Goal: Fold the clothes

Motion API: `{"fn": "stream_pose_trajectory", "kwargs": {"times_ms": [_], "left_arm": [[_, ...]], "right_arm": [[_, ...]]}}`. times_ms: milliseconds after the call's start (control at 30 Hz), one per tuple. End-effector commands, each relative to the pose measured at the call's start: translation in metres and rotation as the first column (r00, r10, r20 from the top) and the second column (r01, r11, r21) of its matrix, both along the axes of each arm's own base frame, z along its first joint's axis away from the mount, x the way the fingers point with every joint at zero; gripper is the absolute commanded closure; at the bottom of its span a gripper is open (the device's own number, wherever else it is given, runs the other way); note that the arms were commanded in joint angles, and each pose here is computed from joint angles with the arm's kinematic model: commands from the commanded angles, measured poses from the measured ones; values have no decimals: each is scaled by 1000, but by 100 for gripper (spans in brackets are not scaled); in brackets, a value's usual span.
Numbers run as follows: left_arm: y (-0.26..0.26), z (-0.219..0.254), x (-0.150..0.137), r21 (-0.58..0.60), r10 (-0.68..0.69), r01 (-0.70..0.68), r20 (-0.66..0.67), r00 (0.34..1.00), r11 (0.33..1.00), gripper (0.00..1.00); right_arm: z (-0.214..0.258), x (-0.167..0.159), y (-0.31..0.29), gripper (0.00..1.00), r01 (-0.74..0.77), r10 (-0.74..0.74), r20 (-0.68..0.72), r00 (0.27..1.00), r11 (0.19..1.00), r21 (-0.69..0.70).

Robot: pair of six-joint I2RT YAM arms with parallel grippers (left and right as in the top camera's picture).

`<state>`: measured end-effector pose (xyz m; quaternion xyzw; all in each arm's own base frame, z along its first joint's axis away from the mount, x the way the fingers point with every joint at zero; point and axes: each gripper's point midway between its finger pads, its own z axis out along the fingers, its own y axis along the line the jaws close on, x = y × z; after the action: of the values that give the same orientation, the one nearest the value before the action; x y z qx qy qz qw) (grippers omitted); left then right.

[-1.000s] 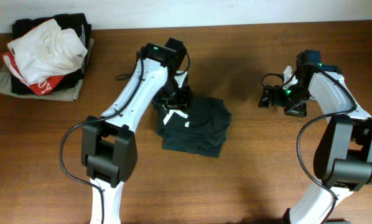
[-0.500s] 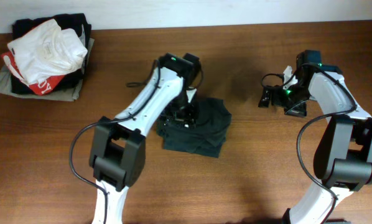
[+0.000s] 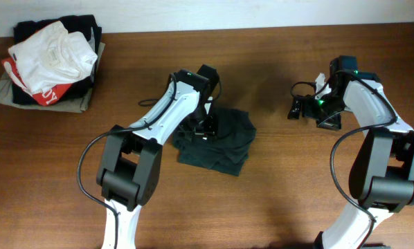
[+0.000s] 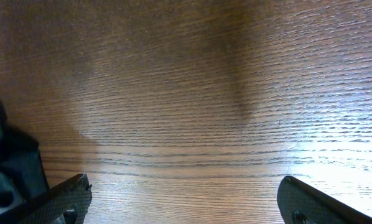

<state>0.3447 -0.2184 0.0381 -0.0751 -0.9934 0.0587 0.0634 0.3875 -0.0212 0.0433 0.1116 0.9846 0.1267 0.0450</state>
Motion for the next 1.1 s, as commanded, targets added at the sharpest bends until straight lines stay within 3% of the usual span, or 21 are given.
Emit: {"fn": "stream_pose_trajectory", "kwargs": {"times_ms": [0,200,467,667,833,1067], "left_arm": [[7,-8,4,25,23,-23,4,1000,999,34],[5,-9,8,23,51,-52,18,999,998,39],[8,-10,3,35,54,-54,-1,999,998,77],[12,-19,-6,52,54,-53,-30,998,997,80],[13,-25,-8,54,54,-52,-32,998,997,95],[11,-22,-3,40,54,-53,-12,998,998,96]], "right_arm": [[-4,-3,-2,1,-1,1,-12,1000,1000,-7],[-4,-3,-2,1,-1,1,-12,1000,1000,-7],[-4,-3,-2,1,-1,1,-12,1000,1000,-7],[-4,-3,-2,1,-1,1,-12,1000,1000,-7],[-4,-3,-2,1,-1,1,-12,1000,1000,-7],[-4,-3,-2,1,-1,1,-12,1000,1000,-7]]}}
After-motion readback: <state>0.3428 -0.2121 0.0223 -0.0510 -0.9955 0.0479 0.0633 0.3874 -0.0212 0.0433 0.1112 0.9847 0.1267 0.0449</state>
